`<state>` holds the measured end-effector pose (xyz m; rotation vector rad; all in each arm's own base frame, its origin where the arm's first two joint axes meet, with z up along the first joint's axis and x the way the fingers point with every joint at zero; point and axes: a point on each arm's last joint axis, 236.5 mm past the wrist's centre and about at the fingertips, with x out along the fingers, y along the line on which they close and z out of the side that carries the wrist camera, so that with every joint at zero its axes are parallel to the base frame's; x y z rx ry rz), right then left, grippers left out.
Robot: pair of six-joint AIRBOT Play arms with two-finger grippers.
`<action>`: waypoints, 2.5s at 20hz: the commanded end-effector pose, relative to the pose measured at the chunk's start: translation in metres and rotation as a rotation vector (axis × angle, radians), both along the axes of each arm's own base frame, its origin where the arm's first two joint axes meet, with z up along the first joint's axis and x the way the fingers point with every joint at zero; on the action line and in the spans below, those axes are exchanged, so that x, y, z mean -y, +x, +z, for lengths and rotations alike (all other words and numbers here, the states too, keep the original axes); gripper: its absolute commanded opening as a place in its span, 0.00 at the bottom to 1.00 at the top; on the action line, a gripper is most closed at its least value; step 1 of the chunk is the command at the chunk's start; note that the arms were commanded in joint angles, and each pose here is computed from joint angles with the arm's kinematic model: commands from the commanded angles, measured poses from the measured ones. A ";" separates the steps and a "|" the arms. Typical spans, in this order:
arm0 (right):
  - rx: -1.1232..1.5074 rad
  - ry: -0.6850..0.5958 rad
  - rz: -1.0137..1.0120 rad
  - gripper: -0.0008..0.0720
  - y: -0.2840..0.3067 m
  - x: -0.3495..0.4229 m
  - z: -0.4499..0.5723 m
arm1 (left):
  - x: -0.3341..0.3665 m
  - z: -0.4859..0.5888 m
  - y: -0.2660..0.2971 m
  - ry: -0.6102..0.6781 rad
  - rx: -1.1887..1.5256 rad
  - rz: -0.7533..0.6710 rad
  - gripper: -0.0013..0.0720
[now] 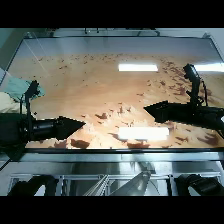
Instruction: Fold the shirts.
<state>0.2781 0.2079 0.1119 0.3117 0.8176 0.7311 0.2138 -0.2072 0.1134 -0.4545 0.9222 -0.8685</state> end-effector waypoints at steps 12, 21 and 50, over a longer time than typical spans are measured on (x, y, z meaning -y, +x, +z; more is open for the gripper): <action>0.000 0.000 0.001 0.04 0.000 0.000 0.000 | -0.107 0.014 0.065 0.211 -0.019 0.287 1.00; 0.000 0.000 0.001 0.04 0.000 0.000 0.000 | -0.432 -0.019 0.219 0.562 -0.044 0.771 1.00; 0.000 0.078 -0.030 0.04 0.006 -0.005 0.013 | 0.092 0.083 0.132 0.204 0.121 -0.556 0.04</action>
